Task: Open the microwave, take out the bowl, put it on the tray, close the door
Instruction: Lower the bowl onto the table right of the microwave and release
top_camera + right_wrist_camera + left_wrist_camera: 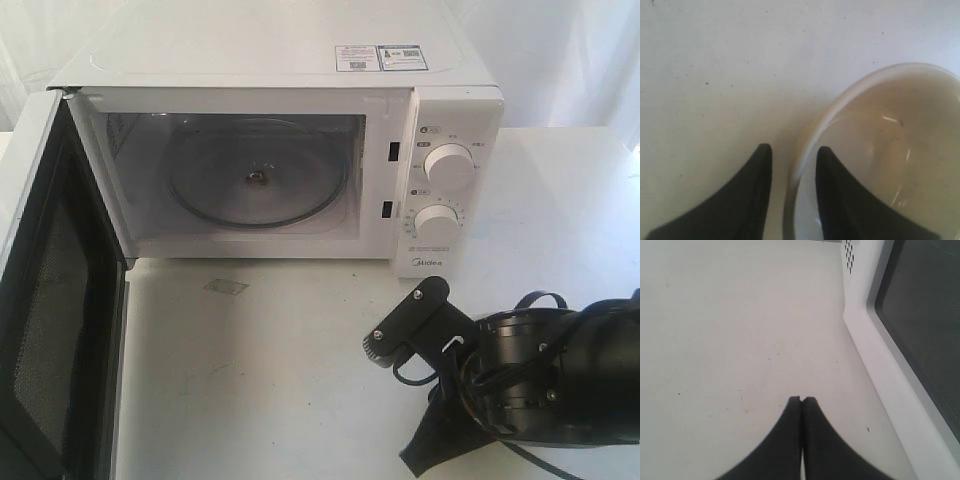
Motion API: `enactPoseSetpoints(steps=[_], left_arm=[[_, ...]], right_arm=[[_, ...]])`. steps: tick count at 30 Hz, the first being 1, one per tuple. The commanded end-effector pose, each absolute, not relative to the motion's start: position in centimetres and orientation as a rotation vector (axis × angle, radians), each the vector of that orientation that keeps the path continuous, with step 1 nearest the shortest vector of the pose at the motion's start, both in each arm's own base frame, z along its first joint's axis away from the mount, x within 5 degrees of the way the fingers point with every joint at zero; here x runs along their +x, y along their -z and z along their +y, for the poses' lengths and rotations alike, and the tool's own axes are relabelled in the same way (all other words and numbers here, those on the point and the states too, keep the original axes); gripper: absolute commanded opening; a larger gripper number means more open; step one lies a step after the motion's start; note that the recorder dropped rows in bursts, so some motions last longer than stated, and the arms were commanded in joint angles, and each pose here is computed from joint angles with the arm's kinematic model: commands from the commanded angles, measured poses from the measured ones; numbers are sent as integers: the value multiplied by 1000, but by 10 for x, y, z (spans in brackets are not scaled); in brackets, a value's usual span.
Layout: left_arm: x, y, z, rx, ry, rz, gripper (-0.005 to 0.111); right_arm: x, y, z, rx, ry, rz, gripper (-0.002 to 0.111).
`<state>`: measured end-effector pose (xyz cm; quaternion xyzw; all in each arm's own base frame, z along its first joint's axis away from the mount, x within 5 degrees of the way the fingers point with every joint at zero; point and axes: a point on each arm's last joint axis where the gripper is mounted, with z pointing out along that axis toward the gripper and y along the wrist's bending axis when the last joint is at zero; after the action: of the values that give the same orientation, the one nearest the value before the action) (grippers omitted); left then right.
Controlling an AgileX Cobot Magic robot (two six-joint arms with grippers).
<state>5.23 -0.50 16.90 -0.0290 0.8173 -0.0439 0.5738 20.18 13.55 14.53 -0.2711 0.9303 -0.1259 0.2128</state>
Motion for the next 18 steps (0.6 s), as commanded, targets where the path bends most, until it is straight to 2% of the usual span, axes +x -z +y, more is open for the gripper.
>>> enactPoseSetpoints(steps=[1, 14, 16, 18], left_arm=[[52, -168, -5, -77, 109, 1915, 0], [52, -168, -5, -77, 109, 1915, 0], [52, -168, -5, -77, 109, 1915, 0], [52, -168, -5, -77, 109, 1915, 0]], right_arm=[[204, -155, 136, -725, 324, 2558, 30], [194, -232, 128, -418, 105, 2447, 30], [186, -243, 119, -366, 117, 2470, 22], [175, -251, 110, -372, 130, 2494, 5]])
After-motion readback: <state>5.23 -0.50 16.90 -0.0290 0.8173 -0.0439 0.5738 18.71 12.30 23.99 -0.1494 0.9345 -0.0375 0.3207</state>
